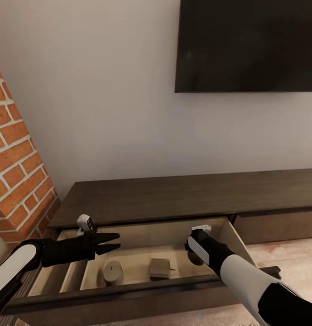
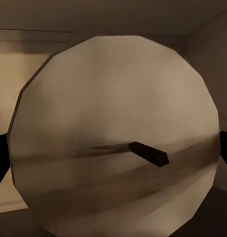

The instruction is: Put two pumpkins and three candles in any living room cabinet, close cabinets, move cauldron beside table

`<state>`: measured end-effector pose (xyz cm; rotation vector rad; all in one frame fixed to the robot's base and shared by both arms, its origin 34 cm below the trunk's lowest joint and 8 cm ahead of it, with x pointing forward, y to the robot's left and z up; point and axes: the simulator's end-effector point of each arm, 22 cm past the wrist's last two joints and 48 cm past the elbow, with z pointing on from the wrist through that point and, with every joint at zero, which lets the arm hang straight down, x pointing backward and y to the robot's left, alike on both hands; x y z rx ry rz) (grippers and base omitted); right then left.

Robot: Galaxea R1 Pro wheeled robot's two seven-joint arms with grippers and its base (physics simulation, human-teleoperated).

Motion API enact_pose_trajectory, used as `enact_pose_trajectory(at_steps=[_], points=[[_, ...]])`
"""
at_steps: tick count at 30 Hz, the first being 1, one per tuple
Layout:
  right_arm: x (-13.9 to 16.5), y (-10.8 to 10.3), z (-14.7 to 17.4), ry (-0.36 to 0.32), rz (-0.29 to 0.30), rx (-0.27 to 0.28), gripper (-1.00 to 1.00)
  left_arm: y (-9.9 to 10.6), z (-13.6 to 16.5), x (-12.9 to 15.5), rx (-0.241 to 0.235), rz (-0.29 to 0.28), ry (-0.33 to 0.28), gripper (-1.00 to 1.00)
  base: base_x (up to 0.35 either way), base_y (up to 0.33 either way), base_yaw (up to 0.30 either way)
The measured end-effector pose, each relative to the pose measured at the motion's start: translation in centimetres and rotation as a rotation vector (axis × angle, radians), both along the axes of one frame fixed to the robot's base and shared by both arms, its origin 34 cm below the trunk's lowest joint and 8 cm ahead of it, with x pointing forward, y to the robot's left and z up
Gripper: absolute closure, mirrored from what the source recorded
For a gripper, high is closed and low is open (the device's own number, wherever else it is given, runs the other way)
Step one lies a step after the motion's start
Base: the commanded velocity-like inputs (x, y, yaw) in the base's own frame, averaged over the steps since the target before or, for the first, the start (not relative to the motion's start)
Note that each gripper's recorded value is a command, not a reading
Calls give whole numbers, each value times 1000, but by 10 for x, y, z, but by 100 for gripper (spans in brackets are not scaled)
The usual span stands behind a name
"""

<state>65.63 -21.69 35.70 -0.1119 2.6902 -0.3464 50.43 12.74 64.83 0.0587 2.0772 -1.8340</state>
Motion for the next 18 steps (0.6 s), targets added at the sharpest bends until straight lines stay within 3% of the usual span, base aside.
enact_pose_trajectory(at_steps=[13,18], points=[[-1,0,-5,7,1,-1,100,0,-4,1,-1,0,8,-100,2,0,0],[-1,0,-4,7,1,-1,100,0,-4,1,-1,0,8,-100,154,0,0]])
